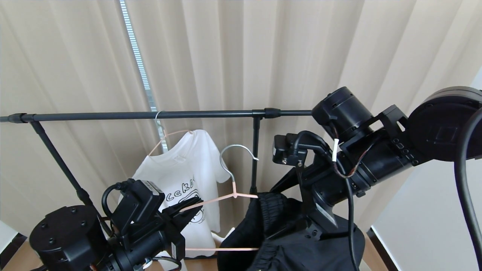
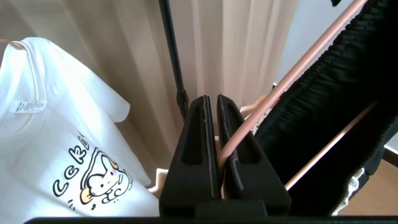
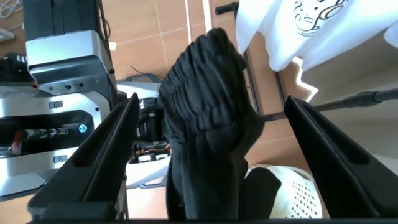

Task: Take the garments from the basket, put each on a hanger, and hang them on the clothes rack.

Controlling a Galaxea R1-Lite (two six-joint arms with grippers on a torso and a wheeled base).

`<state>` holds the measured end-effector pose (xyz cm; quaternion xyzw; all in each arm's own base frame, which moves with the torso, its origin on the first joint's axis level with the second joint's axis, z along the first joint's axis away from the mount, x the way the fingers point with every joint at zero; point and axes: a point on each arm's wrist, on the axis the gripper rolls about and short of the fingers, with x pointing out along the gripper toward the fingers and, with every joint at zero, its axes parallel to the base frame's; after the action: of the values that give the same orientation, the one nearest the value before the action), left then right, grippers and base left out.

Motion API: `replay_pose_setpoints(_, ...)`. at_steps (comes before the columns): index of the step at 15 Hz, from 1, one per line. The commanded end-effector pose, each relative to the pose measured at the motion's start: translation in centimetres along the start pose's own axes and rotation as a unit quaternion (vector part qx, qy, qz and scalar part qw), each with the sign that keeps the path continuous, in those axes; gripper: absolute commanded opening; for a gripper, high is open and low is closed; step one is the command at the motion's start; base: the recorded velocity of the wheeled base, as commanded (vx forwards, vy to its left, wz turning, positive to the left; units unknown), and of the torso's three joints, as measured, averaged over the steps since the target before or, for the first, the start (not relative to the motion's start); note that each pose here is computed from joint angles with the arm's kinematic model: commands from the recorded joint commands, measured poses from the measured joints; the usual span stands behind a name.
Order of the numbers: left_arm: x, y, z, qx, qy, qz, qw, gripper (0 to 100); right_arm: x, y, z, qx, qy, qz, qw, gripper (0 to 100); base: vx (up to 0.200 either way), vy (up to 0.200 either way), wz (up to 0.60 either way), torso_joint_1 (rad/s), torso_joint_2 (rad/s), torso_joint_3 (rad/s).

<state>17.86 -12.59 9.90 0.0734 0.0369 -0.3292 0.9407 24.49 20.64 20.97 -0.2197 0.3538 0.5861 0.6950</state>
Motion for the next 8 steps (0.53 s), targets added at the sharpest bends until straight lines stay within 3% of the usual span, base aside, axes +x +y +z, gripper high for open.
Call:
replay_pose_setpoints(1,-0.08,-0.01,0.15,0.0,-0.004,0.0,1.0,0,0.5,-0.18,-0.22,0.003,0.008,0.0,1.0,100,0.0,0.0,0.0,0.0,0.0,0.0)
replay_pose_setpoints(4,-0.15,-0.01,0.19,0.0,-0.005,0.0,1.0,0,0.7,-0.3,-0.25,0.004,0.01,0.0,0.9999,100,0.0,0.0,0.0,0.0,0.0,0.0)
replay_pose_setpoints(5,-0.15,-0.01,0.19,0.0,-0.005,0.0,1.0,0,0.7,-0.31,-0.22,0.004,0.009,0.0,1.0,0,0.0,0.0,0.0,0.0,0.0,0.0)
replay_pose_setpoints(8,-0.2,0.0,0.28,-0.001,-0.007,0.0,1.0,0,0.42,-0.15,-0.17,0.002,0.005,-0.001,1.0,0,0.0,0.0,0.0,0.0,0.0,0.0)
